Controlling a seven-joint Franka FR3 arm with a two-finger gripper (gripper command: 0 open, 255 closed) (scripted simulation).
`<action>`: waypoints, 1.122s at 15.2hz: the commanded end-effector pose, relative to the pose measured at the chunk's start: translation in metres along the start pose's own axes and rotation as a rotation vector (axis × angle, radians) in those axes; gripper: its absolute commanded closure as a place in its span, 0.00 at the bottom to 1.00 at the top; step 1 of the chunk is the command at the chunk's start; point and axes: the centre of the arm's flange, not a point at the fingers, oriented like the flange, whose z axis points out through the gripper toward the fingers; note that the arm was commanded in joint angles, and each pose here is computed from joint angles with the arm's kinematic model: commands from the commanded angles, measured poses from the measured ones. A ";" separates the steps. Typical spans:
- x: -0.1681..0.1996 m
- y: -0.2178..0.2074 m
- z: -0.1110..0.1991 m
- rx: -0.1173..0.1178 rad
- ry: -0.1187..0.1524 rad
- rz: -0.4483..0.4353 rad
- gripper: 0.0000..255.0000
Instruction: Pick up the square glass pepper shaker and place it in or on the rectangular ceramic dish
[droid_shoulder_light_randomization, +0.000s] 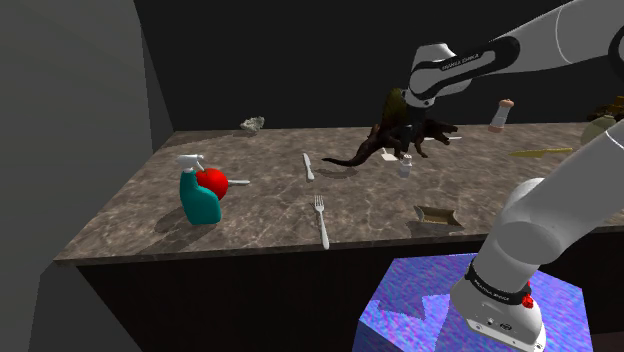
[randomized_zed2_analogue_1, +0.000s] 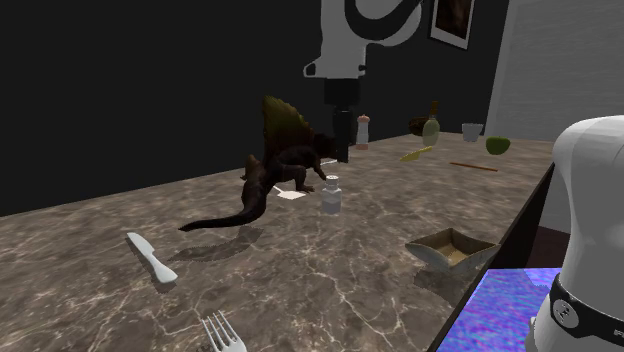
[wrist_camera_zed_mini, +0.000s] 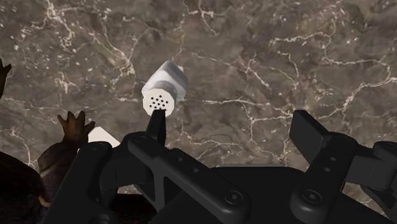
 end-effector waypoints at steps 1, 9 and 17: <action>0.005 0.022 0.015 0.004 -0.003 -0.002 0.00; 0.012 0.059 0.064 0.015 -0.009 -0.004 0.00; 0.012 0.059 0.083 0.015 -0.009 -0.004 0.00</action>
